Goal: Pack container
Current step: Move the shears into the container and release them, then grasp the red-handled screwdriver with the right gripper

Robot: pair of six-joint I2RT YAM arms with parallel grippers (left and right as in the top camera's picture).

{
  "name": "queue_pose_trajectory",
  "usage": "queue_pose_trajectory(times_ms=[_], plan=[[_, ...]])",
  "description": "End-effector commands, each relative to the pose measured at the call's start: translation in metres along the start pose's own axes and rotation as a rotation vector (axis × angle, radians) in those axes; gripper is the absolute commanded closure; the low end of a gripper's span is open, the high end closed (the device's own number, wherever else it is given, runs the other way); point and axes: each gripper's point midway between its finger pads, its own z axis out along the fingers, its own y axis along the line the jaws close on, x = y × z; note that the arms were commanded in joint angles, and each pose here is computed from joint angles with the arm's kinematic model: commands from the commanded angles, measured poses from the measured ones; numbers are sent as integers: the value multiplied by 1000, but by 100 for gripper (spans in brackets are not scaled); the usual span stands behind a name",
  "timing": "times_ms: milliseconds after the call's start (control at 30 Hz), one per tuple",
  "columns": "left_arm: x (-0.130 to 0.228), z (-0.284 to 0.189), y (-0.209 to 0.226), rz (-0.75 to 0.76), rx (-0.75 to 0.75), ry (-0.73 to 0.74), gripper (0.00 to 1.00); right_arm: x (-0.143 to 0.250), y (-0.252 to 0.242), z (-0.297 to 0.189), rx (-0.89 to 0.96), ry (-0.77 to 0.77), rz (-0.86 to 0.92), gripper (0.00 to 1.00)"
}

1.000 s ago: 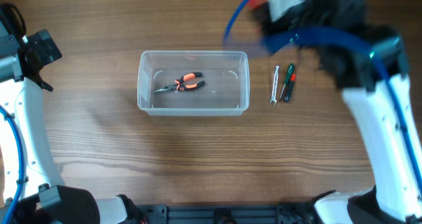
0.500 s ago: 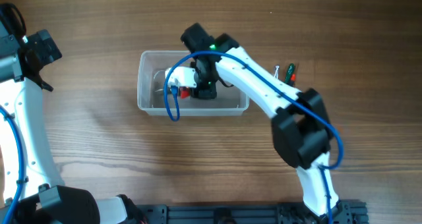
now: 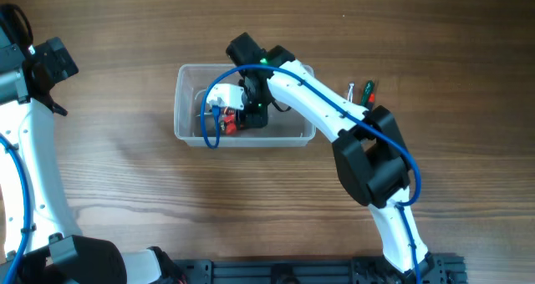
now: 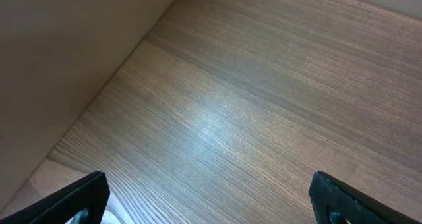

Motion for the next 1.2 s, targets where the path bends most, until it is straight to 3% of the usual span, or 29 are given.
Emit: queue_pose_trajectory(times_ms=[0,100,167,267,333,433,600,700,1000,1167], plan=[[-2,1,3,-3,-12,-3,0,-14,-37,-112,339,18,62,55],[-2,1,3,-3,-12,-3,0,0,-56,-214,633,-25,242,51],[-2,1,3,-3,-12,-3,0,22,-58,-282,756,-138,424,40],[-2,1,3,-3,-12,-3,0,81,-65,-341,850,-264,795,32],[-2,1,3,-3,-11,-3,0,134,-68,-351,830,-293,1063,31],[-2,1,3,-3,-12,-3,0,214,-67,-308,633,-285,1502,41],[-2,1,3,-3,-12,-3,0,291,-55,-198,395,-119,1875,34],[-2,1,3,-3,-12,-3,0,299,-43,-132,208,-46,1930,50],[-2,1,3,-3,-12,-3,0,307,-34,-81,178,77,1892,50],[-2,1,3,-3,-12,-3,0,317,-26,-66,199,106,1893,59]])
